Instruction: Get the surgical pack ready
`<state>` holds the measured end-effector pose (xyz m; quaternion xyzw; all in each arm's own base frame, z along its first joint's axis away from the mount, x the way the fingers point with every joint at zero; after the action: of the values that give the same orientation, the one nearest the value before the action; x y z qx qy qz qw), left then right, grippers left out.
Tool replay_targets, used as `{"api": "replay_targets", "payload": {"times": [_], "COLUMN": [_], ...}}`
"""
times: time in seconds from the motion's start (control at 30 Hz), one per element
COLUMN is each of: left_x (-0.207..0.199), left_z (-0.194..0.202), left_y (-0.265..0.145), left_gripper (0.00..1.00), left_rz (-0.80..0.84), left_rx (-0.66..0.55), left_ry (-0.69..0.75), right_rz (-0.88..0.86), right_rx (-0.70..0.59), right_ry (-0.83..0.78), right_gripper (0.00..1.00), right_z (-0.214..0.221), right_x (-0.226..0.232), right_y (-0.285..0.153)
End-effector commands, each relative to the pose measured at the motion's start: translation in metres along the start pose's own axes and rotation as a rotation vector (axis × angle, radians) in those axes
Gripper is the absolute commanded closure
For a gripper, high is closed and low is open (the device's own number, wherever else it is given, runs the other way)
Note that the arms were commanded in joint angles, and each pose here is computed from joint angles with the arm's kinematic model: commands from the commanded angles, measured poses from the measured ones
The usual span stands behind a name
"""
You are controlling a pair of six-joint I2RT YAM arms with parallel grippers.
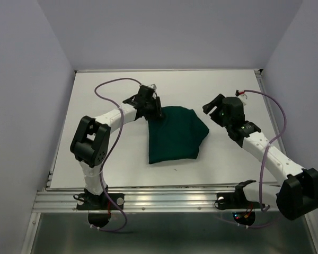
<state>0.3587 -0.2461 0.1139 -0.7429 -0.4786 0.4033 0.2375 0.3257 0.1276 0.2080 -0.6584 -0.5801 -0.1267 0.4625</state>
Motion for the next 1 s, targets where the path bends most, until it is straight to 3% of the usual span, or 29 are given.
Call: {"api": "replay_targets", "payload": {"times": [0.0,0.13,0.33,0.5,0.73,0.9,0.97], "left_x": [-0.029,-0.025,0.030,0.082,0.083,0.075,0.068], "left_z": [-0.039,-0.064,-0.049,0.010,0.050,0.066,0.072], "left_y": [-0.011,-0.052,-0.094,-0.076,-0.050,-0.036,-0.030], "left_gripper": [0.50,0.49,0.46,0.46,0.51,0.51,0.51], "left_rz": [0.042,-0.062,-0.228,-0.286,-0.207,-0.180,-0.143], "left_rx": [-0.062,-0.162,-0.215,-0.094,-0.050,-0.001,0.015], "left_ry": [0.100,0.122,0.051,-0.121,-0.187,-0.175,-0.167], "right_rz": [0.089,0.156,0.107,0.057,-0.085,-0.145,-0.161], "right_rx": [0.024,0.089,0.214,0.329,0.351,0.354,0.349], "right_ry": [-0.083,-0.090,-0.037,0.058,0.176,0.202,0.214], "right_gripper": [0.25,0.20,0.19,0.12,0.10,0.21,0.32], "right_z": [0.003,0.017,0.045,0.075,0.095,0.097,0.096], "right_x": [-0.032,-0.065,-0.092,-0.104,-0.102,-0.095,-0.091], "right_y": [-0.011,-0.012,-0.012,-0.012,0.002,0.013,0.019]}}
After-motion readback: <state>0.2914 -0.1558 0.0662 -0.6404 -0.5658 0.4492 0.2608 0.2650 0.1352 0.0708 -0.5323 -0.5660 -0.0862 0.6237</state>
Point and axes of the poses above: each gripper's point midway between its finger pads, its own y axis out along the fingers, its own x axis along the line the jaws close on, z = x × y, the point moved 4 cm from there along -y, back along the fingers, and after that the axes turned 8 degrees about y, right-handed, at the moved point
